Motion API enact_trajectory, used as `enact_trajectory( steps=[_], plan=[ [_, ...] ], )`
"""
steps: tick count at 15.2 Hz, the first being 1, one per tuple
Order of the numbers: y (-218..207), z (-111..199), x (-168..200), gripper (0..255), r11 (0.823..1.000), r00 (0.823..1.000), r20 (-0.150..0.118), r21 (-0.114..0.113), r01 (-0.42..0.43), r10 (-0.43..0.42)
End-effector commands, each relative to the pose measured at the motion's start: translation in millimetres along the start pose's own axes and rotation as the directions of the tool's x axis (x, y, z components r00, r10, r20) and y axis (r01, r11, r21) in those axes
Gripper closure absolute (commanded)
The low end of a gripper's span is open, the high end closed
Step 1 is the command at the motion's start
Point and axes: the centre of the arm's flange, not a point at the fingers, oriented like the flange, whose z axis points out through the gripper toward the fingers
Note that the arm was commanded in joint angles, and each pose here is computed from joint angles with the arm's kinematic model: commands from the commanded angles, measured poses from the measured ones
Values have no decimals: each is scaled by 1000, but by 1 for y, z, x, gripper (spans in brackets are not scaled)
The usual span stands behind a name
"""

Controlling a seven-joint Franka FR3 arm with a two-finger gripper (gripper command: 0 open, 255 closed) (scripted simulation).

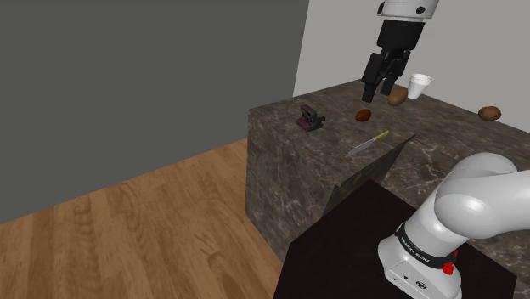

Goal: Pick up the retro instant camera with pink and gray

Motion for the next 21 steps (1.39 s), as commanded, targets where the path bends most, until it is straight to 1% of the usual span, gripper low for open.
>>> enact_trajectory(
  steps=[1,11,21],
  plan=[
    [0,0,0,0,1000,1000,0,0,0,0],
    [39,62,103,0,996,997,-24,-60,-70,69],
    [88,120,204,0,983,989,-53,-119,-141,135]
  ],
)
